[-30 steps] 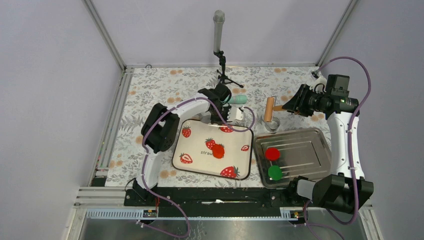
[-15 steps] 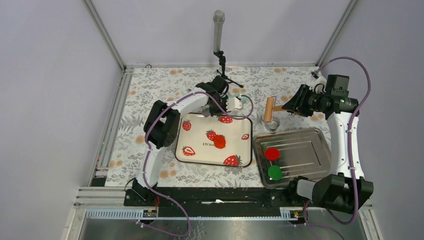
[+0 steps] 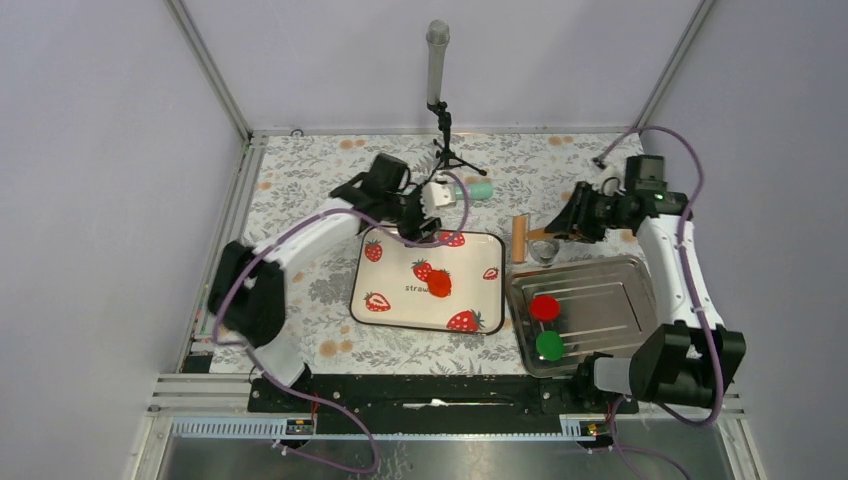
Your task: Roll out the dumpling wrappers from the dough
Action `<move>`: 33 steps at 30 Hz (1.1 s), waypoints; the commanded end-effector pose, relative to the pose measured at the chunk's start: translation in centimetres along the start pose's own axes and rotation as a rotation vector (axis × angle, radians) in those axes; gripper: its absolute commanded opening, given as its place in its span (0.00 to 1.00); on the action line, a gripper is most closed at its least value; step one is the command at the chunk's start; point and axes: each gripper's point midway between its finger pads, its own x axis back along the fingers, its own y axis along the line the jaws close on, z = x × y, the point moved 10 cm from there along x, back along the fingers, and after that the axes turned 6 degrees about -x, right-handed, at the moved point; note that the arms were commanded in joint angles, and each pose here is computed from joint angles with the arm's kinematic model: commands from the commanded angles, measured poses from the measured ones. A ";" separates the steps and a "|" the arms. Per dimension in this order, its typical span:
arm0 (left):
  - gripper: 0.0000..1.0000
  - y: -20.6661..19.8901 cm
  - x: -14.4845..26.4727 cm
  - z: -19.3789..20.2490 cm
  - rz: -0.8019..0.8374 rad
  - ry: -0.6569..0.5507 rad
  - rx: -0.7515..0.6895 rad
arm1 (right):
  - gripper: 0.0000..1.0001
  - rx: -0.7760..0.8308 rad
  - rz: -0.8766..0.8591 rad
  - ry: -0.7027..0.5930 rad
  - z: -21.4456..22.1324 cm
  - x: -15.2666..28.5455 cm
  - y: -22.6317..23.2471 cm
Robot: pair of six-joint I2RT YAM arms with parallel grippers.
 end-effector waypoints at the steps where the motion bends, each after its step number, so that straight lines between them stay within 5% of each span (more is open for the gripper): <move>1: 0.61 -2.9 3.6 -4.5 0.000 -0.357 0.024 | 0.00 0.095 -0.093 0.092 0.3 -2.7 2.1; 7: 0.60 -4.2 5.2 -5.0 -0.142 -0.386 0.216 | 0.00 0.111 -0.141 0.238 0.6 -7.1 4.7; 12: 0.61 -2.3 7.2 -0.6 -0.545 -0.101 0.733 | 0.00 0.102 -0.175 0.330 0.7 -10.3 6.3; 15: 0.62 -2.8 7.5 3.3 -0.640 0.027 1.004 | 0.00 0.100 -0.216 0.324 1.0 -11.4 7.0; 25: 0.68 -5.4 6.5 9.8 -0.746 0.226 1.293 | 0.00 0.011 -0.227 0.376 4.0 -14.6 6.8; 33: 0.59 -5.7 6.5 13.5 -0.726 0.255 1.457 | 0.00 0.009 -0.186 0.402 5.0 -15.3 6.2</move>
